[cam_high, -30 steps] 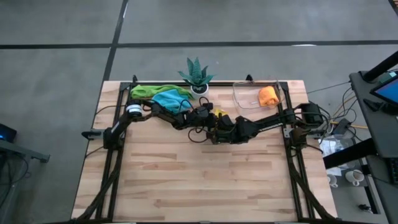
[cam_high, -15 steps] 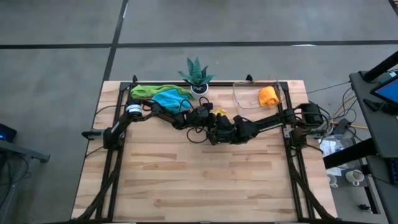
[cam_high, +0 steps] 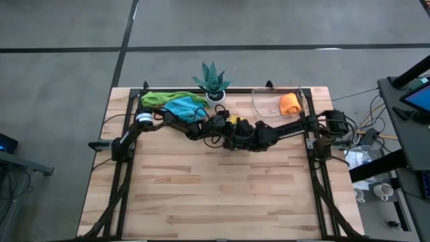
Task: Roll microfiber towels into tight, uniform cylinder then place into a basket
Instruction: Roll the yellow microfiber cloth
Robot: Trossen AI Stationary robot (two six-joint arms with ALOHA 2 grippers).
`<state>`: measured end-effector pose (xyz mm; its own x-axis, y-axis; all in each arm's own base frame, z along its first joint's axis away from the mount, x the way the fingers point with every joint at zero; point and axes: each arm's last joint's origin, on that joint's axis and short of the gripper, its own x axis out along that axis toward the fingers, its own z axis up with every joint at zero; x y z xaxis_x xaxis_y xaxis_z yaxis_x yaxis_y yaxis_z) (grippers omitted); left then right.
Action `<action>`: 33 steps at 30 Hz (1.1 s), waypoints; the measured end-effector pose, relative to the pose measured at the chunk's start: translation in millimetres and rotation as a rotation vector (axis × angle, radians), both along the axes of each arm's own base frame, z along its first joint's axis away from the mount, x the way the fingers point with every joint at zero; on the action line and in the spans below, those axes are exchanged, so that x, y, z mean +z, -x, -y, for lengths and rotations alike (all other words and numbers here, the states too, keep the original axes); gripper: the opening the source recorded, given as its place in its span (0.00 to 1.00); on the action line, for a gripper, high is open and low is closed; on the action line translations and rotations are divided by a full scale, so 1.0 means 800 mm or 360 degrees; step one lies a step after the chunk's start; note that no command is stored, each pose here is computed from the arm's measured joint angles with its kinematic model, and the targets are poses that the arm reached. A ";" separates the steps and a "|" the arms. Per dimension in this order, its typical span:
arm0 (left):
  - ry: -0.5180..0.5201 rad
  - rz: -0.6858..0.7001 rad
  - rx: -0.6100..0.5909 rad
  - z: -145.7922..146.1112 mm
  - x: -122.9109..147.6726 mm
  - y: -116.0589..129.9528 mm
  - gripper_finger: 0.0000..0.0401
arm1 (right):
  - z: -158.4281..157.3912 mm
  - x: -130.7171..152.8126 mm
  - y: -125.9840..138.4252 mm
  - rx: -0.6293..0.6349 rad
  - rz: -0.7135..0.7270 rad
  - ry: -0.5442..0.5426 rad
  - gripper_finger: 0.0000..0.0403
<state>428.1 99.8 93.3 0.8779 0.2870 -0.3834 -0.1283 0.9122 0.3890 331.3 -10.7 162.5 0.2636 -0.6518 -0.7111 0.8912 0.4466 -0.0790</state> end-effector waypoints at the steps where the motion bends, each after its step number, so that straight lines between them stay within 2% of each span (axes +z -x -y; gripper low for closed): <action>1: -0.0001 0.0000 0.0000 0.000 0.000 0.000 0.00 | 0.000 0.000 0.000 -0.0004 0.0003 -0.0001 0.23; 11: 0.0027 0.0006 0.0027 0.001 0.000 0.000 0.00 | 0.001 0.000 0.001 -0.0003 -0.0020 0.0036 0.18; 23: 0.0024 0.0002 0.0046 0.001 -0.001 0.000 0.00 | 0.000 0.002 0.002 0.0029 -0.0064 0.0081 0.38; 33: 0.0030 -0.0017 0.0054 0.000 -0.002 0.001 0.00 | -0.001 0.024 0.008 0.0104 -0.0051 0.0111 0.45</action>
<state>427.3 99.5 91.8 0.8635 0.3093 -0.3985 -0.1553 0.9146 0.3734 324.9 -9.5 181.5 0.2847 -0.6823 -0.6733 0.8569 0.4960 -0.1403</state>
